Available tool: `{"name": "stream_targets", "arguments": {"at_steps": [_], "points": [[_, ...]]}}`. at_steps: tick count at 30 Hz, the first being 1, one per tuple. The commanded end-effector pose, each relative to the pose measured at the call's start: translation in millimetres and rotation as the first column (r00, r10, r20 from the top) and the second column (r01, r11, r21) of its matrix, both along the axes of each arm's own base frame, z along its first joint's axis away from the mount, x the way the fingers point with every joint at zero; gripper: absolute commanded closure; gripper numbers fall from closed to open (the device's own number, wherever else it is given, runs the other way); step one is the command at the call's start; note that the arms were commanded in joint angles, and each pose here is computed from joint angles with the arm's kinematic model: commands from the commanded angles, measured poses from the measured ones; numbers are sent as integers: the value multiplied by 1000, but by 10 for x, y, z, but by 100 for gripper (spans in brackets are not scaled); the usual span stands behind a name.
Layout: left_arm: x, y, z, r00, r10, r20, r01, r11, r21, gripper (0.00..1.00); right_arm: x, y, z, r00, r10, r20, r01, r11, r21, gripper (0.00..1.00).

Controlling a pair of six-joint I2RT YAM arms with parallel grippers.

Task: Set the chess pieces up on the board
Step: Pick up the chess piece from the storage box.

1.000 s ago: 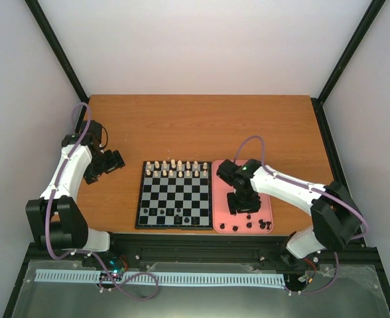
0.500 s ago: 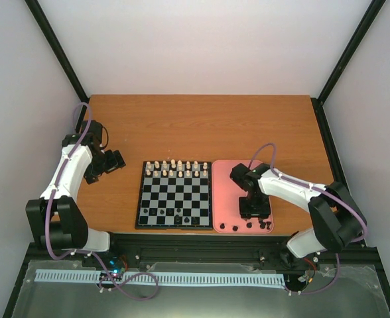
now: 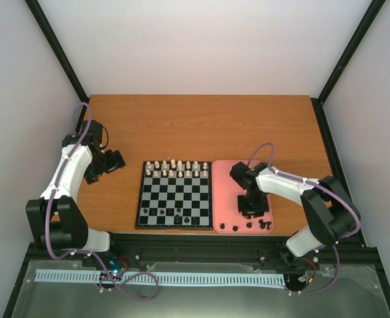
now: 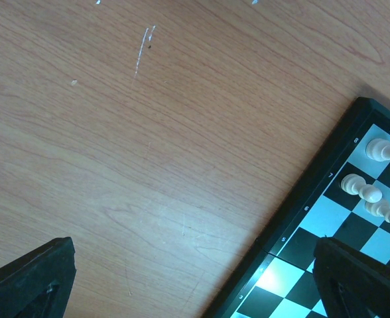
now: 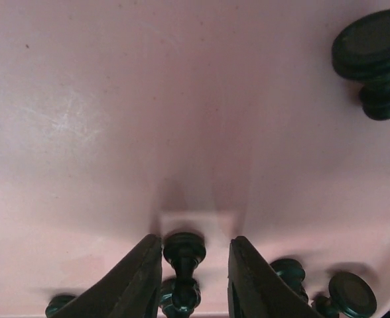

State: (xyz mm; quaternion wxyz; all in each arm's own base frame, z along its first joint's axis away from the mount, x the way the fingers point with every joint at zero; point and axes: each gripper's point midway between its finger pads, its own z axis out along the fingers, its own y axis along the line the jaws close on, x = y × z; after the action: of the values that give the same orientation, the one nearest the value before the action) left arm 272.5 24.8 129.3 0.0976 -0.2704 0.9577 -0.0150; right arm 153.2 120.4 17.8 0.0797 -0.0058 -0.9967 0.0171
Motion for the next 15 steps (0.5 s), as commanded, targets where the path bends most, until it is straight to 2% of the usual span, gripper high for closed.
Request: {"name": "stream_targets", "arguments": {"at_steps": [1,8,15], "points": [[69,-26,54,1000,-17,22,17,1000,-2,0,57,4,-22,1000,3,10,-3,1000,3,74],[79,-28,67,1000,-13,27,14,1000,-4,0,64,23,-3,1000,8,5,-8,1000,8,89],[46,-31,87,999,-12,32,13,1000,-3,0,176,86,139,999,15,45,-16,999,28,94]]}}
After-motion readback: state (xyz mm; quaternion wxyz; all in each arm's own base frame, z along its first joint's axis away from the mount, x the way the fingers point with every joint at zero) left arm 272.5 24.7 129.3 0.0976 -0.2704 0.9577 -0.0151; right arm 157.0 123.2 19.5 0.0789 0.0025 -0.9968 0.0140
